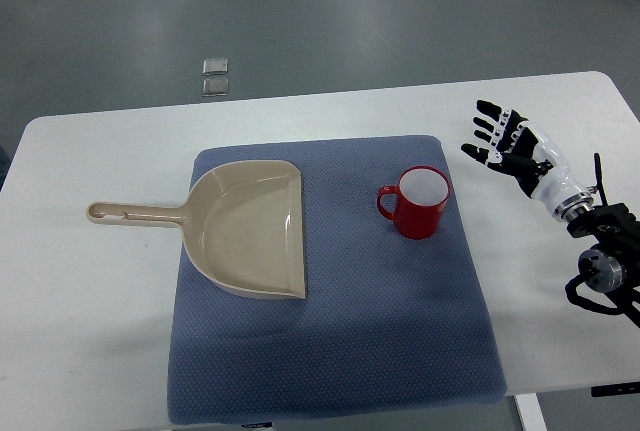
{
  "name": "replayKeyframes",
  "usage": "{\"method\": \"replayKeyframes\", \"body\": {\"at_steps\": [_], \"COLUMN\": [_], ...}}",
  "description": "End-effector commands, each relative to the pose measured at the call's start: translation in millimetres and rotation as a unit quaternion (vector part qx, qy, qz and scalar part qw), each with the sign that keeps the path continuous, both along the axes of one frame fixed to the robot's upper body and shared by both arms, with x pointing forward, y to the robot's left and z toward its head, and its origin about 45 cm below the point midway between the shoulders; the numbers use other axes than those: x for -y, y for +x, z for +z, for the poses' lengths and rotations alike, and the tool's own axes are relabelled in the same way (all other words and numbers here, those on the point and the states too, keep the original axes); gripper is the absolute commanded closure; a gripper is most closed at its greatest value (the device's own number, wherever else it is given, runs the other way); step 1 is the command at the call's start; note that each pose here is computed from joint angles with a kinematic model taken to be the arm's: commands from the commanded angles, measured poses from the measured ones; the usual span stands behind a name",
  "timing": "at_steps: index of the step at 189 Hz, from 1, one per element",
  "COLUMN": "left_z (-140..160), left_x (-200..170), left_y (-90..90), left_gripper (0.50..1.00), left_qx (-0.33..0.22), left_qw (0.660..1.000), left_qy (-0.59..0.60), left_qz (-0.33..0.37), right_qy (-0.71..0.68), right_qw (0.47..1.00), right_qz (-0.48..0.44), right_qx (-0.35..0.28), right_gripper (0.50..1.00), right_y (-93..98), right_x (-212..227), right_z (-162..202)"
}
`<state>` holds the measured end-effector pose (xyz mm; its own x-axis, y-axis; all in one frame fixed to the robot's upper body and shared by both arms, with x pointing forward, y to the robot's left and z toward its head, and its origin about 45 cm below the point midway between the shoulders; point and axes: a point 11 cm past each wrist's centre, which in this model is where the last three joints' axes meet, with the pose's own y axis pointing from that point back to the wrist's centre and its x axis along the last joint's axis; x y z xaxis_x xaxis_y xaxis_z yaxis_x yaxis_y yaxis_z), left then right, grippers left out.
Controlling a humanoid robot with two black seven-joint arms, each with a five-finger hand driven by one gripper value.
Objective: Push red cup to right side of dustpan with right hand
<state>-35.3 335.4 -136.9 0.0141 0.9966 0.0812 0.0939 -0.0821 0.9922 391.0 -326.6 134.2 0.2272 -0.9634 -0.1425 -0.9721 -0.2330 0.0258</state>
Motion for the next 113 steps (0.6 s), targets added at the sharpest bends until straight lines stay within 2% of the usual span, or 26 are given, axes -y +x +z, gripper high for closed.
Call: {"method": "replayKeyframes", "body": {"at_steps": [1, 113], "left_z": [-0.1, 0.3], "left_x": [0.6, -2.6], "left_y": [0.5, 0.1], "left_gripper": [0.500, 0.500], "left_qx": [0.001, 0.000], "left_qw": [1.000, 1.000], "left_qy": [-0.001, 0.003], "left_qz": [0.003, 0.002], "right_qy": [-0.001, 0.025], "right_qw": [1.000, 0.999], "right_qz": [0.000, 0.041], "right_qx": [0.000, 0.002], "right_gripper": [0.576, 0.576], "right_y": [0.3, -1.4], "right_x": [0.5, -4.0], "right_z": [0.5, 5.1]}}
